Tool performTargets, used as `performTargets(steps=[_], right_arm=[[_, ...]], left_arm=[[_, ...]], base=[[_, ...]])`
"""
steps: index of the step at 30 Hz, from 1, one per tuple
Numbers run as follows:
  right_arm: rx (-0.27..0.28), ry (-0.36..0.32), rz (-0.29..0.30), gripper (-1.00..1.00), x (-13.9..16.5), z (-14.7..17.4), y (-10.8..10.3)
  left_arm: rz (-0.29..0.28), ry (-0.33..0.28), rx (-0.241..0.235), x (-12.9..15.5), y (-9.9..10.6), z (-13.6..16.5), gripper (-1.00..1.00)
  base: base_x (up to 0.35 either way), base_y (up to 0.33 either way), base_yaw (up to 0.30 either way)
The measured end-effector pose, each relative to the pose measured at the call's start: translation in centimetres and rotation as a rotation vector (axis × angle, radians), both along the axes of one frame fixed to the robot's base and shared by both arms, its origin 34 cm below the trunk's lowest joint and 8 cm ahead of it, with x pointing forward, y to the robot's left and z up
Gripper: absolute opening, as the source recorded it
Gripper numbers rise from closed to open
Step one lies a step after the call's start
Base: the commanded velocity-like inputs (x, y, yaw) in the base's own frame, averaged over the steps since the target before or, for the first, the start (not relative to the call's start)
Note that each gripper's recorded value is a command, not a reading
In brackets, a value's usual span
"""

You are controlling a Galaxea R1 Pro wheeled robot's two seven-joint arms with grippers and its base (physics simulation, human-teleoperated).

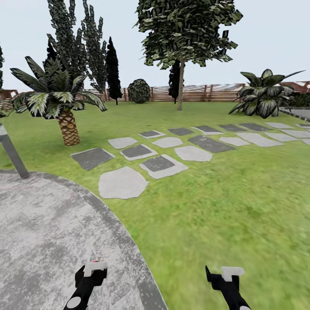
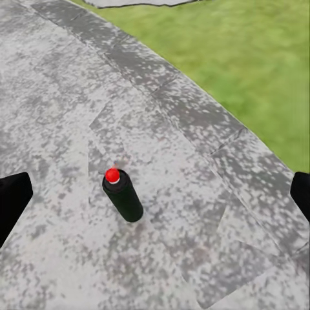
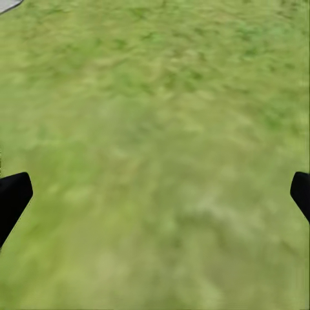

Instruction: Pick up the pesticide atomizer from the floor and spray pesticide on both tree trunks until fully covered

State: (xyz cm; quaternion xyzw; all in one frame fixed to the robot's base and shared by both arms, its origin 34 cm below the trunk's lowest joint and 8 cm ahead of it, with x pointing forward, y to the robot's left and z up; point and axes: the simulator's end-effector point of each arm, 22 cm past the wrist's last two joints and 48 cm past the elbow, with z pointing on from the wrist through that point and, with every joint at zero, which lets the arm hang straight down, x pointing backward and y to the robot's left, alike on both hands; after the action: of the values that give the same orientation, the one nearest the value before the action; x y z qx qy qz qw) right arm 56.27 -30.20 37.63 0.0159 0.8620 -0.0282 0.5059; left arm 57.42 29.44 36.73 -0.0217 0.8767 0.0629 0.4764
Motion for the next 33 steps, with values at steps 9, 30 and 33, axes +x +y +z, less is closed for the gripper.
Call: performTargets(steps=[9,30,33], right_arm=[[0.0,0.0,0.0,1.0,0.0,0.0,-0.02],[0.0,0.0,0.0,1.0,0.0,0.0,0.02],[0.0,0.0,0.0,1.0,0.0,0.0,0.0]], left_arm=[[0.0,0.0,0.0,0.0,0.01,0.0,1.0],[0.004,-0.003,-0.001,0.03,0.16,0.06,1.0],[0.005,-0.003,-0.001,0.02,0.17,0.05,1.0]], base=[[0.204,-0.227,0.279],[0.113,-0.223,0.279],[0.003,-0.11,0.279]])
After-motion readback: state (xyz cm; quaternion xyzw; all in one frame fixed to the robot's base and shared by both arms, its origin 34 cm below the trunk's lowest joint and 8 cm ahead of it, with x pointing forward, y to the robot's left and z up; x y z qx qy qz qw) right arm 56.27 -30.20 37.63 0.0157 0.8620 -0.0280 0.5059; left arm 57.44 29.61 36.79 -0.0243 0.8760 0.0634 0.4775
